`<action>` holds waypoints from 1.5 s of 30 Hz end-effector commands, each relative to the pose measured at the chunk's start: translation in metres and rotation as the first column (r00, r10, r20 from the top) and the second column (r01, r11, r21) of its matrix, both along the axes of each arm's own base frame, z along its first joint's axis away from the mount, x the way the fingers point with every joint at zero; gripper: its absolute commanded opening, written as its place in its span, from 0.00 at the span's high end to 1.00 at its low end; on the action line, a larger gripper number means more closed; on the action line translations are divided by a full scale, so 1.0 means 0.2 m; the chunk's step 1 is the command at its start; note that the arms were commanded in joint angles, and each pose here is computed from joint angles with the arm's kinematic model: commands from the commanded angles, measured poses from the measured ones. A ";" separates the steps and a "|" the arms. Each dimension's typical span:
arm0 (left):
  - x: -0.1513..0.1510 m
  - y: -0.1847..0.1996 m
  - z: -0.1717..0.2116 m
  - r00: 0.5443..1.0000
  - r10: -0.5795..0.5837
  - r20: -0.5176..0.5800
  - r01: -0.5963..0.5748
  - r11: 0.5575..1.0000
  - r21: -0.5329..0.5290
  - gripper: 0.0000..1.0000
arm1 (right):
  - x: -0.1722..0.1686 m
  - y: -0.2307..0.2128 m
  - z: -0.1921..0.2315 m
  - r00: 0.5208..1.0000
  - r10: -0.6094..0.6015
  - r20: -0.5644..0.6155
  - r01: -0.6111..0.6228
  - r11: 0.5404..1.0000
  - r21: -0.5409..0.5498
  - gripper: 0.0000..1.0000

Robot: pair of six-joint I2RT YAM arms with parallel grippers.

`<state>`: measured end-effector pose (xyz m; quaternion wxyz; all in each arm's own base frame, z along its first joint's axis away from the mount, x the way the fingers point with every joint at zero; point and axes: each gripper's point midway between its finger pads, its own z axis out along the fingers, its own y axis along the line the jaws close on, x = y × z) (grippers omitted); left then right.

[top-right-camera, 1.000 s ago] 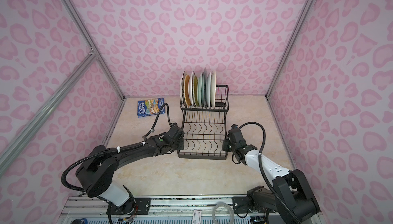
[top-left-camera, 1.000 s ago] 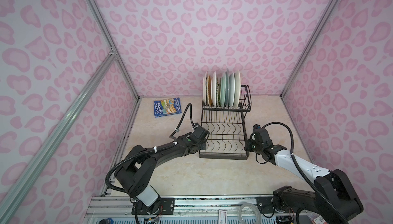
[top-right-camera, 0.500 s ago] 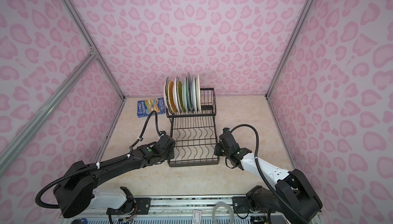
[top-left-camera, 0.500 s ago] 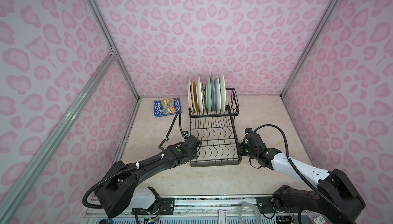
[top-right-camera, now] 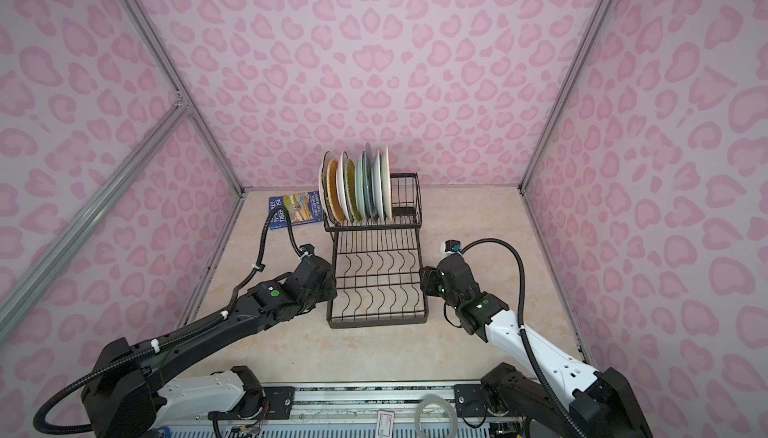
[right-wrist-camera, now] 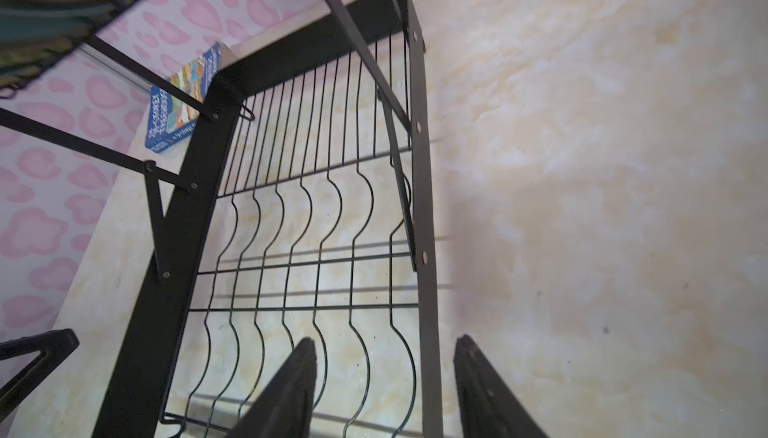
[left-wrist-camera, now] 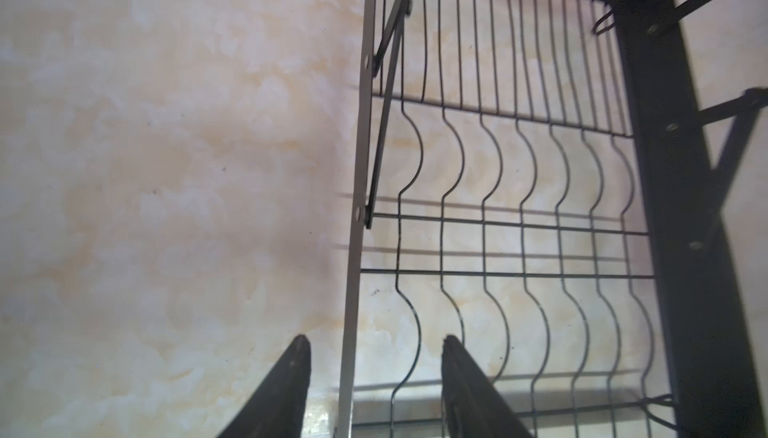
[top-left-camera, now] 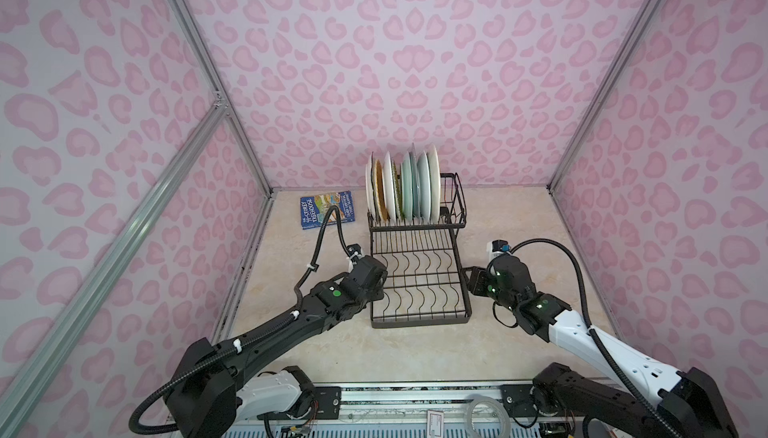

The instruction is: Load the plates into the dish rack

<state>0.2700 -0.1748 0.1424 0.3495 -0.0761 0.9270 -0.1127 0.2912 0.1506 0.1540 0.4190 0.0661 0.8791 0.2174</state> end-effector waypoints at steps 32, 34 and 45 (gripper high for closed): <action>0.10 1.15 0.17 0.677 0.436 0.593 -0.662 0.713 0.231 0.03 | 0.12 -0.99 -0.01 0.803 -0.438 0.403 0.525 0.841 -0.132 0.02; 0.13 1.16 0.15 0.670 0.425 0.608 -0.648 0.734 0.202 0.03 | 0.11 -1.01 -0.01 0.794 -0.440 0.419 0.542 0.825 -0.159 0.02; 0.25 1.10 0.06 0.661 0.299 0.688 -0.539 0.828 0.157 0.03 | 0.13 -1.01 -0.10 0.817 -0.345 0.462 0.505 0.815 -0.285 0.02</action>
